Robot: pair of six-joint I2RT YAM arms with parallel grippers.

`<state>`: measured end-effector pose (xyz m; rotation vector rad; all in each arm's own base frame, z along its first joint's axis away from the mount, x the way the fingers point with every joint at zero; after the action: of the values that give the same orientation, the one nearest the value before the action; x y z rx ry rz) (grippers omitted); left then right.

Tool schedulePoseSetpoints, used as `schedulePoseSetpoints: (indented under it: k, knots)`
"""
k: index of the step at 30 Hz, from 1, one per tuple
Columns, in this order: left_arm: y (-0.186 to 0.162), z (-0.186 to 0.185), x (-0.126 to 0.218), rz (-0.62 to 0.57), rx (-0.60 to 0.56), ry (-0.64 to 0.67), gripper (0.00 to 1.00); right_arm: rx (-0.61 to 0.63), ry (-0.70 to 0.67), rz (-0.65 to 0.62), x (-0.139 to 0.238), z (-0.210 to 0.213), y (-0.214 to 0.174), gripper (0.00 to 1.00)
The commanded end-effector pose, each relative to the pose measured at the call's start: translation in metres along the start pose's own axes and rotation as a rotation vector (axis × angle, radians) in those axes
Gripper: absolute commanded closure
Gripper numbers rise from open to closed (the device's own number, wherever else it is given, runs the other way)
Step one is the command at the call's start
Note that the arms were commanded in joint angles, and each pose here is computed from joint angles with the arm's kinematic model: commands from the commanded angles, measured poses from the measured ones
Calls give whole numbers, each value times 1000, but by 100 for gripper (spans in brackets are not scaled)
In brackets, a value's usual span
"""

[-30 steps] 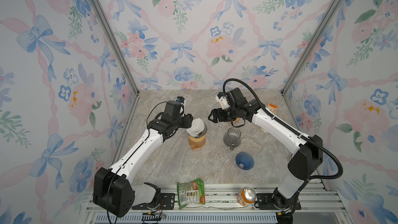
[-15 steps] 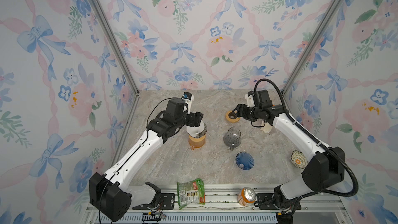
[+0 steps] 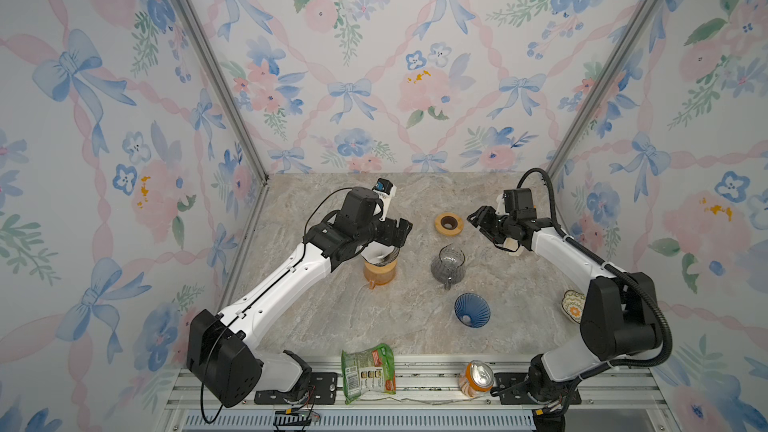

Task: Place the coffee filter in the dripper
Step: 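Lower the right gripper onto the wooden ring and pinch its edge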

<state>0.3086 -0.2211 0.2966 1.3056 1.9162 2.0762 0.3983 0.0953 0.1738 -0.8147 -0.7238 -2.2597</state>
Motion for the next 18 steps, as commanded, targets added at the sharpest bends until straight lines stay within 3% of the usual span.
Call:
schedulePoseSetpoints:
  k: [1, 18]
  knots:
    - [17, -5, 1, -54, -24, -17, 3, -57, 45, 29, -26, -5, 3, 41]
    - [15, -3, 2, -53, -13, 12, 2, -188, 38, 55, -96, -42, 0, 46]
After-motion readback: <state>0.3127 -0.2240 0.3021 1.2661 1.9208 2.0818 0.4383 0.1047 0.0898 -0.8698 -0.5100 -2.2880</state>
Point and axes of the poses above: each gripper's point midway between its finger pads, its own x axis back along the fingers, its own z axis along the line the jaws close on, y = z × x, the point moved 5 cm from there along x, back along the fingers, and after that the axes turned 7 degrees about -x, right-handed, at the moved point
